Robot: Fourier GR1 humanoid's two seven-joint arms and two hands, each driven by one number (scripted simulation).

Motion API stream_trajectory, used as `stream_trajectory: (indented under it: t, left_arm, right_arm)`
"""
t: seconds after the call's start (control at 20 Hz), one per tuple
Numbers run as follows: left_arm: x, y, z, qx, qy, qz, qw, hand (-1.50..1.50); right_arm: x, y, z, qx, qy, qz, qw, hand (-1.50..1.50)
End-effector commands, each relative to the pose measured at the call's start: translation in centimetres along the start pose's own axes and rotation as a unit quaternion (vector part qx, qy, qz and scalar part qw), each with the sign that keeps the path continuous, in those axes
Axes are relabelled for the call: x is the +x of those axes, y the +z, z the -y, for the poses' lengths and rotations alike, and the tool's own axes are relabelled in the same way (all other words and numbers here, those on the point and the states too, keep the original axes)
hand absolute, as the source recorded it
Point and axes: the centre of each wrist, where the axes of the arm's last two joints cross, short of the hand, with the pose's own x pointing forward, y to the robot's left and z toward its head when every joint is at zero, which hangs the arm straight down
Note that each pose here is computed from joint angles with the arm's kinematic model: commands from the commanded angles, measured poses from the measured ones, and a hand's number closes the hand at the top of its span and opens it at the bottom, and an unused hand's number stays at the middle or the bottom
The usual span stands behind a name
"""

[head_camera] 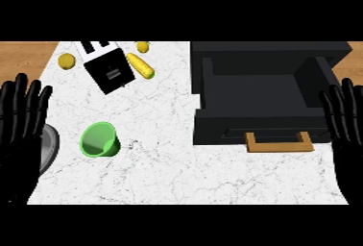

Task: Pick up the cup, place it into the drawer and close the drawer

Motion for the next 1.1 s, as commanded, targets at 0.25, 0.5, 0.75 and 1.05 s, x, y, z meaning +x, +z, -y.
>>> stream_trajectory:
  t: [0.25, 0.5, 0.75, 1.05]
  left_arm:
    - [-1.7, -0.1, 2.0, 0.163, -0.103, -0.006, 0.9812, -1.5]
    - [-3.9, -2.5, 4.3, 0.212, 0.006, -0.058, 0.9756, -1.5]
    - [-4.4, -2.2, 4.4, 0.205, 0.014, -0.051, 0.9773, -1.5]
    - [-4.0, -4.3, 5.5, 0.219, 0.015, -0.053, 0.9741, -1.5]
  right_arm:
    - [1.2, -0.3, -0.1, 0.02, -0.026, 0.01, 0.999, -1.5]
    - [0.6, -0.2, -1.6, 0.057, -0.069, -0.03, 0.996, -1.5]
    - [0.7, -1.7, -1.2, 0.05, -0.07, -0.018, 0.996, -1.5]
    - [-0.9, -2.4, -1.9, 0.045, -0.063, -0.029, 0.997, -1.5]
